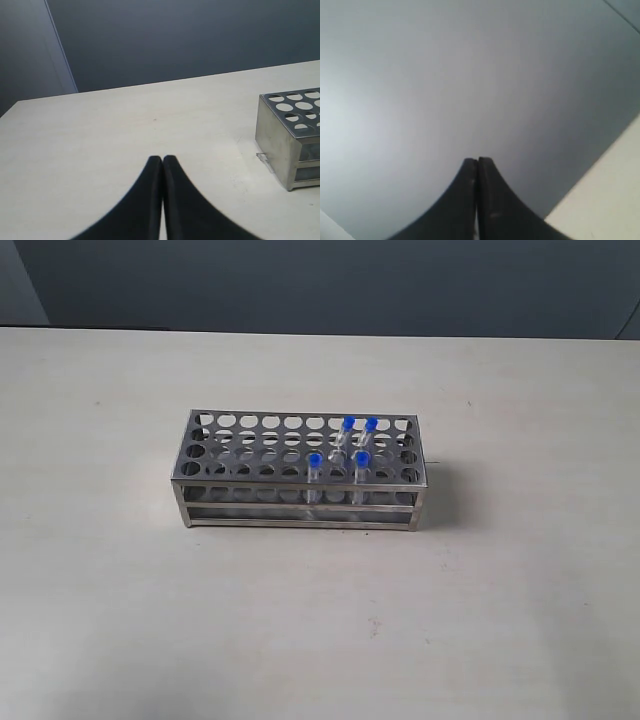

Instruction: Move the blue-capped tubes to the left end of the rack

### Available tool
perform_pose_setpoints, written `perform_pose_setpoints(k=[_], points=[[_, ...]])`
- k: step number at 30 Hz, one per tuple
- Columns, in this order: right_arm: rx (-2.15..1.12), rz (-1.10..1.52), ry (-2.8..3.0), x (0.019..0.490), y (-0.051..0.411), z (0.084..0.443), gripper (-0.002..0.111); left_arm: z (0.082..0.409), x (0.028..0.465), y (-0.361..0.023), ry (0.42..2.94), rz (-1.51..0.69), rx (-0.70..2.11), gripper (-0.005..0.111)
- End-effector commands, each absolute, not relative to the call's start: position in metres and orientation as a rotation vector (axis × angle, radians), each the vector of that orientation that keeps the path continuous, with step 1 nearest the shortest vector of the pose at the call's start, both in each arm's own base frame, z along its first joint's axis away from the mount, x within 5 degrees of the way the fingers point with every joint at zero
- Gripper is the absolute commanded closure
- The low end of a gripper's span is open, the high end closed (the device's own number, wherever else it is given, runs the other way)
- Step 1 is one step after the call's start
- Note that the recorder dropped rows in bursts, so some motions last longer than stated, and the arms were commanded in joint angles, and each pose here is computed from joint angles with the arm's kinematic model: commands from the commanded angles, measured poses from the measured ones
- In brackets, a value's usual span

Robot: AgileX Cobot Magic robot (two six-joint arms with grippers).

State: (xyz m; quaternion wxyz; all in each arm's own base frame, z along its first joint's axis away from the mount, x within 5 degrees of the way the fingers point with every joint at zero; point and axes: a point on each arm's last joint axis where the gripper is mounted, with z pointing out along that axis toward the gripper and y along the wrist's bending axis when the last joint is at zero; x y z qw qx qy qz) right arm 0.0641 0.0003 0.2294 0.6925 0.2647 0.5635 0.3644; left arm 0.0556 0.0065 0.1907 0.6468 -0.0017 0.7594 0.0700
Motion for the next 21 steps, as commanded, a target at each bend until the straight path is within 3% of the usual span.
perform_pose_setpoints(k=[1,7,12,16,21], points=[[0.261,0.642,1.023,0.053,0.004,0.271,0.108,0.192,0.055,0.006,1.718,0.158,0.002,0.106],[-0.066,0.306,1.121,0.075,0.018,0.344,0.108,0.192,0.055,0.006,1.718,0.158,0.002,0.106],[-0.377,0.074,1.185,0.131,0.037,0.386,0.108,0.192,0.055,0.006,1.718,0.158,0.002,0.106],[-0.525,0.204,1.308,0.178,0.059,0.361,0.108,0.192,0.055,0.006,1.718,0.158,0.002,0.106],[-0.661,0.521,1.515,0.203,0.095,0.286,0.108,0.192,0.055,0.006,1.718,0.158,0.002,0.106]])
